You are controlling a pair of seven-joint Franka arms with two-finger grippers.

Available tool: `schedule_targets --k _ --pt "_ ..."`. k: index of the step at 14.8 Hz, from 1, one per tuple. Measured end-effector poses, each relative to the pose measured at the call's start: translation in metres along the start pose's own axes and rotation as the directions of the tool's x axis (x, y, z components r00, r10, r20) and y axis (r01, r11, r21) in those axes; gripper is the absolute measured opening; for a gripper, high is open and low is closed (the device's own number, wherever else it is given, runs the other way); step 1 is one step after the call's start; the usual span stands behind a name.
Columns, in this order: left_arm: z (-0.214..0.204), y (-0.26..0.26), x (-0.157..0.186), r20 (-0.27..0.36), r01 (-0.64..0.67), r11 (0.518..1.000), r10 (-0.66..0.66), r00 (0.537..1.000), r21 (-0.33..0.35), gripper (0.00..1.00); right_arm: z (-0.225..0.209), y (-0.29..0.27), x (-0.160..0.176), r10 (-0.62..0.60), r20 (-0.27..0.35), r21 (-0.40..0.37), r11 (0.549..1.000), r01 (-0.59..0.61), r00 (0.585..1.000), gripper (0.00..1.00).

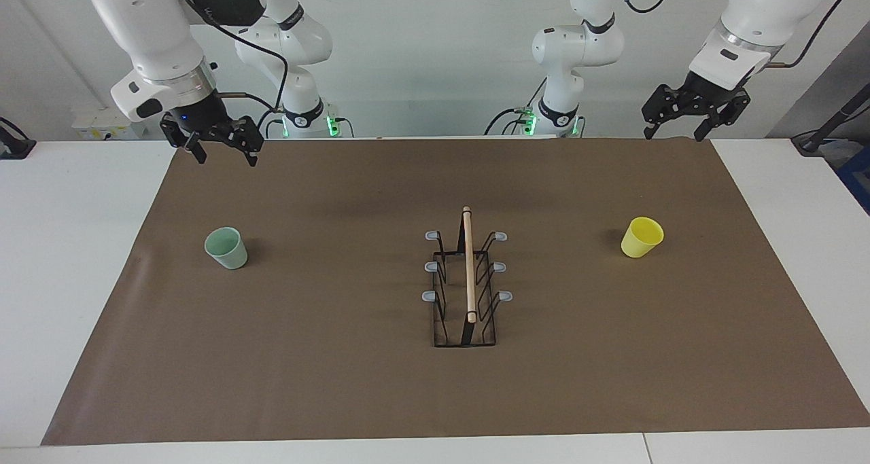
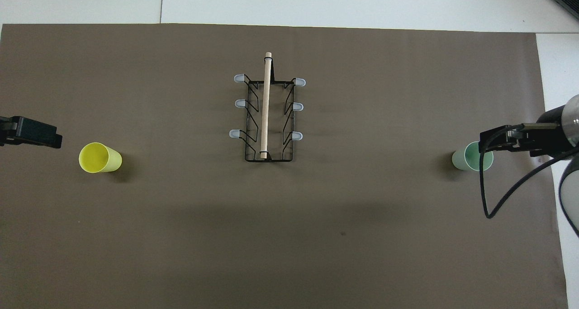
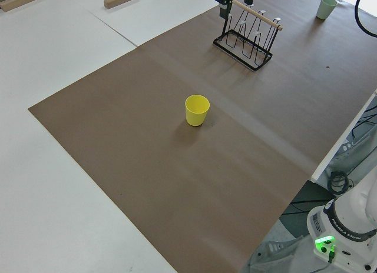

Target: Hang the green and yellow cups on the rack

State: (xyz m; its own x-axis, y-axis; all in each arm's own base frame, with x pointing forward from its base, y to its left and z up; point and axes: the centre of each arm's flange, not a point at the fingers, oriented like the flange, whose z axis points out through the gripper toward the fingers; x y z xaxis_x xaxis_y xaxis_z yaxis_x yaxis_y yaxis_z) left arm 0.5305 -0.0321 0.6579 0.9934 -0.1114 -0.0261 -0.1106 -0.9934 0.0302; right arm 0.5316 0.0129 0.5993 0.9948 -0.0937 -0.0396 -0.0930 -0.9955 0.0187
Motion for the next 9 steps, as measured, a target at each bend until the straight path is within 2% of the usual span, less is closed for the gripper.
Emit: schedule_targets --k 9 --pt "-0.014 -0.004 0.0 -0.031 0.007 1.0 -0.007 0.999 0.001 1.0 -0.006 0.006 -0.004 0.009 -0.001 0.002 1.0 -0.009 1.0 1.0"
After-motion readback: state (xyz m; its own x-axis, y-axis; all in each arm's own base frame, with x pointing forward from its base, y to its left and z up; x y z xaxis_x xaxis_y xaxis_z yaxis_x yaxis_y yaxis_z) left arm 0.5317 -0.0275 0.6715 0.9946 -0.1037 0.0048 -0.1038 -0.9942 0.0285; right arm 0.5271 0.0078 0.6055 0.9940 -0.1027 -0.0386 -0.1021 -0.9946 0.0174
